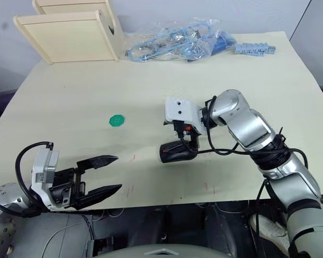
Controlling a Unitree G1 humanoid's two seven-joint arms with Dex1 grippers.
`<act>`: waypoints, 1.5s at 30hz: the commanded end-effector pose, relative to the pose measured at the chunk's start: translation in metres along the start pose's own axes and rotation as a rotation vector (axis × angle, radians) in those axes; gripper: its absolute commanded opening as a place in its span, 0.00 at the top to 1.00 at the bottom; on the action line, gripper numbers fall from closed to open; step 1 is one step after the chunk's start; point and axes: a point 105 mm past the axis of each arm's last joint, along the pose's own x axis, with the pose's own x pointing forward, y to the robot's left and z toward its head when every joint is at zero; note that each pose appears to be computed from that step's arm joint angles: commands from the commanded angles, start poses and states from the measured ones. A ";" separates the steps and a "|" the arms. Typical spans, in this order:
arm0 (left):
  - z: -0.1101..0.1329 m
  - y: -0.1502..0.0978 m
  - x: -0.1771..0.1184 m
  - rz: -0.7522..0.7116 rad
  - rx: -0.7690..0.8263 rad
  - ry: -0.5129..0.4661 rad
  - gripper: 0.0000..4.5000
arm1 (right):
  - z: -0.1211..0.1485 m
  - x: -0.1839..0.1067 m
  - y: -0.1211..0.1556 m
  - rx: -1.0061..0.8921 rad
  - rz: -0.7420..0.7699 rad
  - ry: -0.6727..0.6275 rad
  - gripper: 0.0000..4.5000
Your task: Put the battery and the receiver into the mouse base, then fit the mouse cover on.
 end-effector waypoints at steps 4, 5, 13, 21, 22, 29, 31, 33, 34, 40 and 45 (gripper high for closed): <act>0.005 -0.002 -0.001 0.001 0.032 -0.009 0.00 | 0.004 0.012 0.004 0.026 -0.039 -0.044 0.42; 0.005 -0.002 -0.001 0.002 0.031 -0.008 0.00 | 0.001 0.014 0.005 0.028 -0.040 -0.035 0.42; 0.003 -0.001 -0.002 0.005 0.030 -0.005 0.00 | -0.013 0.025 0.010 0.037 -0.014 0.015 0.42; 0.000 0.000 -0.005 0.012 0.030 -0.004 0.00 | -0.020 0.034 0.009 0.041 -0.006 0.033 0.42; 0.000 0.000 -0.005 0.012 0.030 -0.004 0.00 | -0.021 0.035 0.009 0.042 -0.006 0.036 0.42; -0.002 0.000 -0.006 0.014 0.028 -0.005 0.00 | -0.031 0.039 0.003 0.084 -0.026 0.073 0.42; -0.002 0.000 -0.006 0.014 0.028 -0.005 0.00 | -0.033 0.039 0.002 0.097 -0.029 0.085 0.42; -0.003 0.000 -0.006 0.013 0.027 -0.004 0.00 | -0.052 0.042 0.008 0.143 0.003 0.159 0.42; -0.003 0.000 -0.006 0.012 0.027 -0.004 0.00 | -0.070 0.044 0.012 0.166 0.014 0.223 0.42; -0.005 0.002 -0.006 0.009 0.027 -0.003 0.00 | -0.105 0.046 0.022 0.199 0.031 0.328 0.42; -0.006 0.002 -0.006 0.012 0.026 -0.003 0.00 | -0.079 0.041 0.010 0.160 -0.055 0.132 0.42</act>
